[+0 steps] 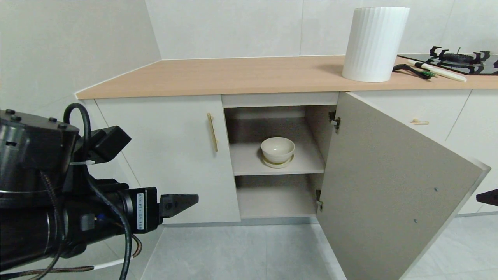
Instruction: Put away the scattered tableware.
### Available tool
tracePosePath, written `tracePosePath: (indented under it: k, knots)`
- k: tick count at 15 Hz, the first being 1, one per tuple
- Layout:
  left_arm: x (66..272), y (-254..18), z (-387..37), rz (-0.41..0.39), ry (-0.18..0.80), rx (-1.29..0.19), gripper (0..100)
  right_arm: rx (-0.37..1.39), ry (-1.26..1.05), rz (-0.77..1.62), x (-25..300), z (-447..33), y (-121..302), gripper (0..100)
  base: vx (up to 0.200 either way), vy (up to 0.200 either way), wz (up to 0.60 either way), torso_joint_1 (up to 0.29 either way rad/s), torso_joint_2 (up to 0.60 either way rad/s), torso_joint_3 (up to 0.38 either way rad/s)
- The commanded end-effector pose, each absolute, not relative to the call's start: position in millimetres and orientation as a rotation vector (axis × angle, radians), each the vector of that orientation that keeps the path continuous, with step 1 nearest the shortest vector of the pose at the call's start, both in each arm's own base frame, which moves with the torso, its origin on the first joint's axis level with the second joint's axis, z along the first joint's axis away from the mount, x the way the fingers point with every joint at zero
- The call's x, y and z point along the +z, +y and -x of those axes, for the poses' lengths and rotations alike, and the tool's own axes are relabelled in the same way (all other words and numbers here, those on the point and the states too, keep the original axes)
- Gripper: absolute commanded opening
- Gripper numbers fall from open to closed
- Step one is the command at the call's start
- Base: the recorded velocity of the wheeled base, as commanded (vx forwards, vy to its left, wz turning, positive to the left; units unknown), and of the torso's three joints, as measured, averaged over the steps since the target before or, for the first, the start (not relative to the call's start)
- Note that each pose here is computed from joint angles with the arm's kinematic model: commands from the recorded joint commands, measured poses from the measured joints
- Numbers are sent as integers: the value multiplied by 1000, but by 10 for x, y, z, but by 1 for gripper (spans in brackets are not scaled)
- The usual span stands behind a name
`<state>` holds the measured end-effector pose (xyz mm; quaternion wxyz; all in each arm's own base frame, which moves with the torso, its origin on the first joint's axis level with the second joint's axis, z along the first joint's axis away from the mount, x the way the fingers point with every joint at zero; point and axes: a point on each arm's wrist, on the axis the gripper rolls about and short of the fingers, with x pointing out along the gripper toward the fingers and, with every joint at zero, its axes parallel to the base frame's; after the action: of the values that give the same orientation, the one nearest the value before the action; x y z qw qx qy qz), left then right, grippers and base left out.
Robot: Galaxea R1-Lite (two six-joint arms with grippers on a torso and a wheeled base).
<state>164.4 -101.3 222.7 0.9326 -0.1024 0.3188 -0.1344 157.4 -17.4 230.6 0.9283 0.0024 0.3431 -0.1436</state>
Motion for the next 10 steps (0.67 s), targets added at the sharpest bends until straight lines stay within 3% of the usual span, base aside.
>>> tracePosePath:
  k: [1, 10]
  knots:
    - [2223, -1015, -1646, 209, 654, -274, 100, -295, 749, -6, 2161, -1725, -189, 100, 0, 0, 0, 0, 0, 0]
    - [2226, -1015, -1642, 209, 652, -275, 100, -200, 704, -82, 2010, -1931, -116, 100, 0, 0, 0, 0, 0, 0]
